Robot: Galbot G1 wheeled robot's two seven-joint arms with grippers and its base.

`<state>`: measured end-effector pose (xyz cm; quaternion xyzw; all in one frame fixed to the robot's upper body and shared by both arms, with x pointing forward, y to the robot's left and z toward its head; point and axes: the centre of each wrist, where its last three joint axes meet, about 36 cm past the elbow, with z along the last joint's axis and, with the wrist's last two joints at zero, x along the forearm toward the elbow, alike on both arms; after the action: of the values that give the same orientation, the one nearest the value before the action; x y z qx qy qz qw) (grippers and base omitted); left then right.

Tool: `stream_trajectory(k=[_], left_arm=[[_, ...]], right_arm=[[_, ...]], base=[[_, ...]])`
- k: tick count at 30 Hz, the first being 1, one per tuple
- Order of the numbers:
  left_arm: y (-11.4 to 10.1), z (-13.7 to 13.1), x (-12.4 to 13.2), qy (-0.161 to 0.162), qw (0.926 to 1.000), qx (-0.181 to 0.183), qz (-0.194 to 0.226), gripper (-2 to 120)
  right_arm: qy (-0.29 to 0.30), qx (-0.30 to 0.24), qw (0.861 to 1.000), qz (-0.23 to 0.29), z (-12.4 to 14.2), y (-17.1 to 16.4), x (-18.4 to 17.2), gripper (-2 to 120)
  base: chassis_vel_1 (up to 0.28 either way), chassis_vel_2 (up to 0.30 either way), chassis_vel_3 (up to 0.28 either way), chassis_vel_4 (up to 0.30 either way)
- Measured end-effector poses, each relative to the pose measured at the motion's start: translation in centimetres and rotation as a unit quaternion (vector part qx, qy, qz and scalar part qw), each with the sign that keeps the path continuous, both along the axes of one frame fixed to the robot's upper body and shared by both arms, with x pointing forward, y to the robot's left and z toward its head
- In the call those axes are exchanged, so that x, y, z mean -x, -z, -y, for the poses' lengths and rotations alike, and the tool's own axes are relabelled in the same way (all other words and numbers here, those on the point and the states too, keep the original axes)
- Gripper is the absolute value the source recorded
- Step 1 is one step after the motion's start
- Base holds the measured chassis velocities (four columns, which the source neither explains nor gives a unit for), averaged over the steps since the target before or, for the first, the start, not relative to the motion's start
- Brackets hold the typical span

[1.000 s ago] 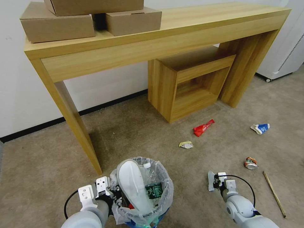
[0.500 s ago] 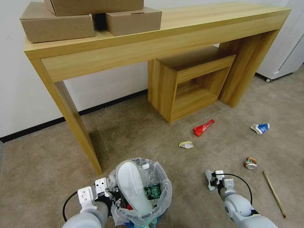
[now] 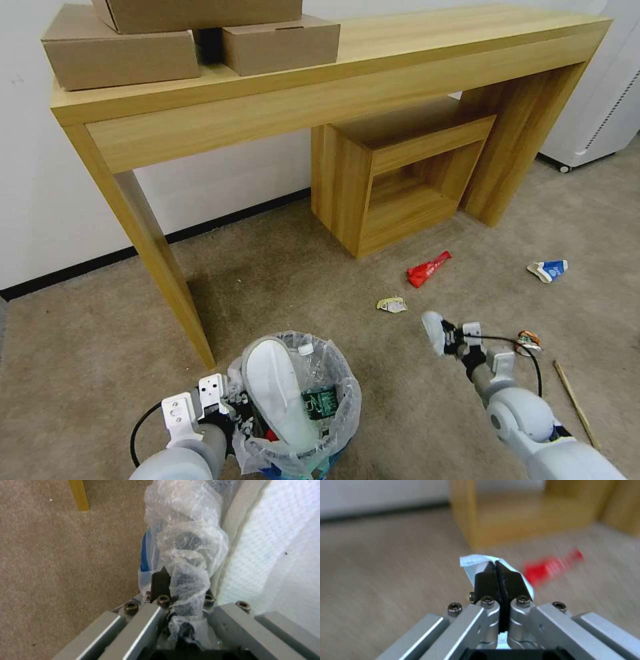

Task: Pick up the trash bin and place the garbage on the floor into it.

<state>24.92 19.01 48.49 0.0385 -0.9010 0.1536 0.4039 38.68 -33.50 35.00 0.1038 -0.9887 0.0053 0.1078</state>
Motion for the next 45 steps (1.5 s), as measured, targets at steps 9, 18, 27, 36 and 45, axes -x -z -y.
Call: stream_trajectory(k=[9, 18, 27, 36, 45], left_arm=[[0.6, 0.5, -0.3, 0.002, 1.0, 0.007, -0.006, 0], [1.0, 0.9, -1.4, -0.004, 0.9997, 0.026, 0.002, 0], [0.7, 0.8, -2.3, -0.016, 0.9991, 0.038, 0.013, 0], [0.5, 1.0, -2.4, -0.033, 0.998, 0.052, 0.017, 0], [0.7, 1.0, -2.4, -0.044, 0.9977, 0.048, 0.017, 0]], right_arm=[[-0.13, -0.091, 0.981, 0.108, -4.8, -9.5, -0.9, 0], [-0.274, -0.107, 0.951, 0.101, -9.9, -15.1, 1.7, 0], [-0.334, -0.119, 0.934, 0.051, -12.7, -13.2, 3.9, 0], [-0.358, -0.124, 0.925, -0.01, -15.5, -8.0, 4.1, 0], [-0.371, -0.131, 0.919, -0.021, -17.2, -6.5, 4.6, 0]], base=[[0.0, 0.0, 0.0, 0.0], [0.0, 0.0, 0.0, 0.0], [0.0, 0.0, 0.0, 0.0], [0.0, 0.0, 0.0, 0.0], [0.0, 0.0, 0.0, 0.0]])
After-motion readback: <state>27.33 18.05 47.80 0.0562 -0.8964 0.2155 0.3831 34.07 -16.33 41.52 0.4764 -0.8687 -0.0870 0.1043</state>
